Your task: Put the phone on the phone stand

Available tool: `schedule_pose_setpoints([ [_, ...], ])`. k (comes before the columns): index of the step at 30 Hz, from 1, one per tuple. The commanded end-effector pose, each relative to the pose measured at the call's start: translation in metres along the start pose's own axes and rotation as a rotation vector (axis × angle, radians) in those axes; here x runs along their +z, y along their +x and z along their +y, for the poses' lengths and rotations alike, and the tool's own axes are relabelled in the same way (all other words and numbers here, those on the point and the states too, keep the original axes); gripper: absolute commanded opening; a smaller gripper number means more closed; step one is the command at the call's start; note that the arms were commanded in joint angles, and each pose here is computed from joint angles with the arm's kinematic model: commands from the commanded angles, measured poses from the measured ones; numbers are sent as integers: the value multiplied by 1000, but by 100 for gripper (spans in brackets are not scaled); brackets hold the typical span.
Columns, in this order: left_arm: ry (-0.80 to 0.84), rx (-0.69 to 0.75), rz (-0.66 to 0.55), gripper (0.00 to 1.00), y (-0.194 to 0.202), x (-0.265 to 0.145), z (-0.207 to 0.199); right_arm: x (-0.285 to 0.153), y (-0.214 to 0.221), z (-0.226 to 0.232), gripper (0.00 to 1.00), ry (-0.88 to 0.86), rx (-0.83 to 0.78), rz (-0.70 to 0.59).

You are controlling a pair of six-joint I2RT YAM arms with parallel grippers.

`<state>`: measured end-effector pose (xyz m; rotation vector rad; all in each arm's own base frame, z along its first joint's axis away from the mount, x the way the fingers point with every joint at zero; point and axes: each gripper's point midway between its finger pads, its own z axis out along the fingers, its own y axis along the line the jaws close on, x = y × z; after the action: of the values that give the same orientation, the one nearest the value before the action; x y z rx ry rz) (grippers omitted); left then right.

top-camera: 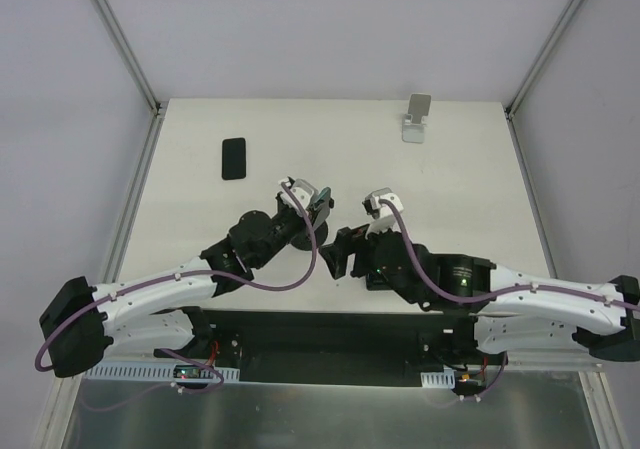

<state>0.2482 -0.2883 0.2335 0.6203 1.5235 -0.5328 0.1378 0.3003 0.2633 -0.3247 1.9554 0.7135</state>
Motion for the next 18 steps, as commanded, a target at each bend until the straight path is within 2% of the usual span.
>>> schedule_pose_setpoints([
  [1,-23,15,86,0,14,-9,8,-24,-19,-3,84,-79,-97,-25],
  [4,56,0,90,0,4,-15,-5,-31,-28,-24,87,-80,-143,-54],
  [8,182,-12,82,0,-15,-33,-23,-32,-34,-56,88,-60,-119,-63],
  [9,290,-15,79,0,-19,-41,-40,-35,-35,-59,88,-72,-114,-65],
  [13,543,-7,27,0,-43,-74,-75,-34,-32,-80,89,-35,-105,-59],
  [18,695,11,-28,0,-57,-97,-94,-34,-27,-88,89,-21,-103,-50],
])
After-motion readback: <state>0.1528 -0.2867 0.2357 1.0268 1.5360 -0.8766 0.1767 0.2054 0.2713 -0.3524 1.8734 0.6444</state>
